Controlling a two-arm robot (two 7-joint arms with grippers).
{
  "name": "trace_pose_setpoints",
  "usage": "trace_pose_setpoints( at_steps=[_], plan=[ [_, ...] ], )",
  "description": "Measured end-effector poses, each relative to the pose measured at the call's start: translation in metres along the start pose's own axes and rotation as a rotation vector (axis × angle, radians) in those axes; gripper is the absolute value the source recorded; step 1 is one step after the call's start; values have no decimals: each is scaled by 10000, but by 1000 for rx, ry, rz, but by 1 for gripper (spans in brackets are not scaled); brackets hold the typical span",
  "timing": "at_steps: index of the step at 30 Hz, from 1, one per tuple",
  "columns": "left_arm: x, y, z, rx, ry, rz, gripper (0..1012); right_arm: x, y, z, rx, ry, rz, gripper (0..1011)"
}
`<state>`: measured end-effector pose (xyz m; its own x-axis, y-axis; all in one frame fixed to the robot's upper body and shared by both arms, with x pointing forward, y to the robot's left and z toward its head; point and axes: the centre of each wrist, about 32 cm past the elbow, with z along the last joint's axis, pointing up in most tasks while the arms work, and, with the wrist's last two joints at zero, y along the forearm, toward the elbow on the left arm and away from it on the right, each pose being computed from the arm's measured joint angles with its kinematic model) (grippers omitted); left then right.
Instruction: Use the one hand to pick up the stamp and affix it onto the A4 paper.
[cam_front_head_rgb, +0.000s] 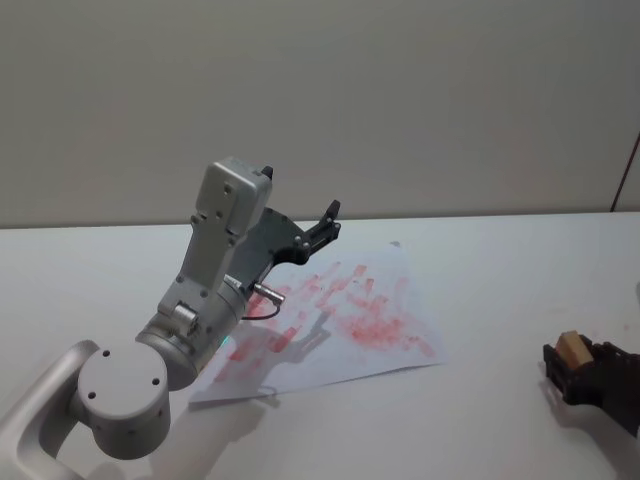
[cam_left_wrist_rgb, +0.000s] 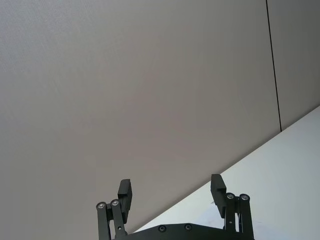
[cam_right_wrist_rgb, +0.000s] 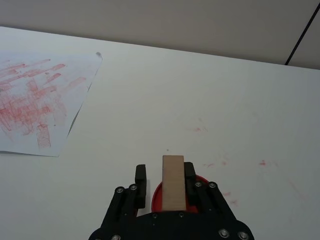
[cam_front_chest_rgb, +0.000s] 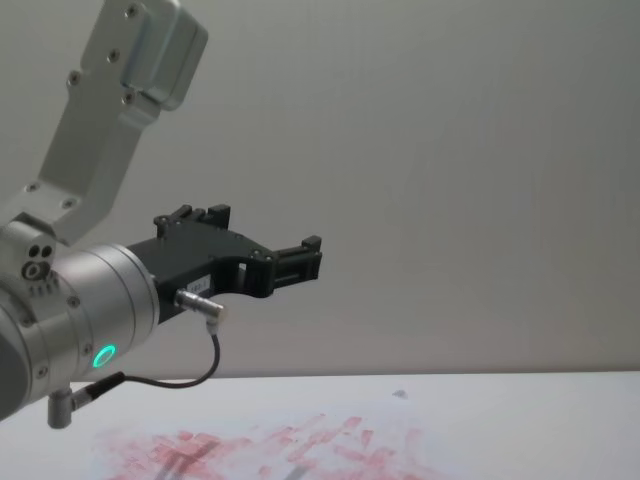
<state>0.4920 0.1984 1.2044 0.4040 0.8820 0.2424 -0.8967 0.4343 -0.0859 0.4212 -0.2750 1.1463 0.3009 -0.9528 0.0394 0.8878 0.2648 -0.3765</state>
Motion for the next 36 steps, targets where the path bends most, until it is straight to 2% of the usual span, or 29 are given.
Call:
trace_pose_setpoints(
  at_steps=[8,15,19,26,29,36],
  plan=[
    [0,0,0,0,0,0,1001,-1,16,2,-3,-1,4,235],
    [0,0,0,0,0,0,1001,0,17,7,2,-8,3,219],
    [0,0,0,0,0,0,1001,4,19,44,23,-24,6,219],
    [0,0,0,0,0,0,1001,9,63,173,88,-61,37,219],
    [0,0,0,0,0,0,1001,2,115,256,125,-79,70,219],
    [0,0,0,0,0,0,1001,-20,242,369,170,-98,140,219]
  ],
)
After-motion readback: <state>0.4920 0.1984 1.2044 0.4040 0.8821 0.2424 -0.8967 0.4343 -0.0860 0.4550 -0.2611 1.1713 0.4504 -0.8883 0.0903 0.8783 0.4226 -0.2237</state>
